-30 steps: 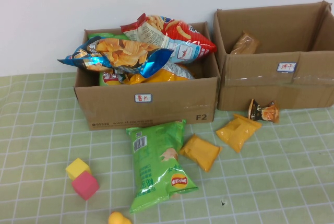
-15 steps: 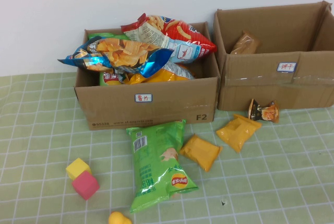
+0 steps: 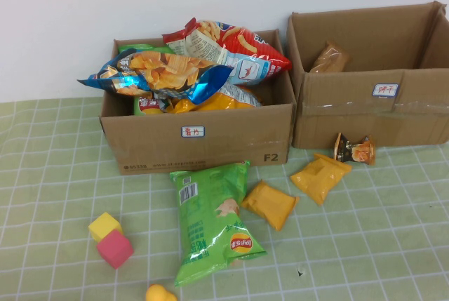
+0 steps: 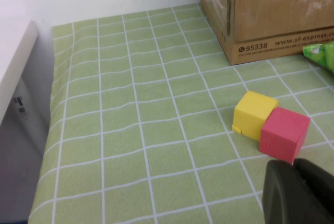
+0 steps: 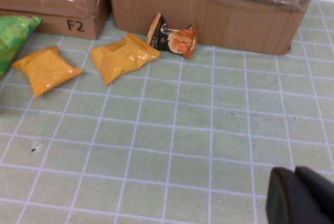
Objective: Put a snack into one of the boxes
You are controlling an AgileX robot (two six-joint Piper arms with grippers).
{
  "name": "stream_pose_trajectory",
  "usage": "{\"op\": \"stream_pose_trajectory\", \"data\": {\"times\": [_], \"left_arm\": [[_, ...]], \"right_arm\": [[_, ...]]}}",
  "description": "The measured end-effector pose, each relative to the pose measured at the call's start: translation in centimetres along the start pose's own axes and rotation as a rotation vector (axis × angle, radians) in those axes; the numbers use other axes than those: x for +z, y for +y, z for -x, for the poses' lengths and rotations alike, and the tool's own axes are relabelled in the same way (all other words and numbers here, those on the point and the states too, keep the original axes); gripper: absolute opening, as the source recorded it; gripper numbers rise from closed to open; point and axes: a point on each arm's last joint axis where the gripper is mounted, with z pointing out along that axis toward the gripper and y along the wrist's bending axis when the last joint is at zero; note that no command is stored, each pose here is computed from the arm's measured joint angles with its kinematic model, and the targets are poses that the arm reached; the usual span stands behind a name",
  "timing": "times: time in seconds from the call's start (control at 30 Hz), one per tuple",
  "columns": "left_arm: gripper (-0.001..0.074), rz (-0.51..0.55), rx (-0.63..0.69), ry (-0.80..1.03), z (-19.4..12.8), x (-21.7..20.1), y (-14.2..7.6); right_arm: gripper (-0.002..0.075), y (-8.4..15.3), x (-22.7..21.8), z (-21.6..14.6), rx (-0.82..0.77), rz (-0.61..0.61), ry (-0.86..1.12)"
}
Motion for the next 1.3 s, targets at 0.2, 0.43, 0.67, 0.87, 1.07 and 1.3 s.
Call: {"op": "stream_pose_trajectory", "data": {"times": [0.2,0.43,0.67,0.87,1.07,1.3], "left_arm": [[-0.0003,0.000,0.002,0.000,0.0,0.0,0.0],[-0.0003,0.000,0.002,0.000,0.0,0.0,0.0],[-0.0003,-0.001,0.000,0.000,0.0,0.0,0.0],[-0.0003,-0.001,0.000,0.000,0.0,0.0,0.0],[-0.0003,-0.001,0.004,0.000,0.0,0.0,0.0],[-0.0002,-0.001,0.004,0.000,0.0,0.0,0.0]], "right_arm": [[-0.0002,0.0,0.0,0.0,0.000,0.000,0.000],[-0.0002,-0.3,0.0,-0.3,-0.071,-0.019,-0.045],[-0.0002,-0.2,-1.1,-1.8,-0.070,-0.063,-0.204],[-0.0002,-0.4,0.0,-4.2,0.005,-0.222,-0.334],[-0.0002,-0.4,1.6,-6.6,0.132,-0.235,-0.265],[-0.0002,-0.4,1.7,-7.5,0.224,-0.240,-0.171]]}}
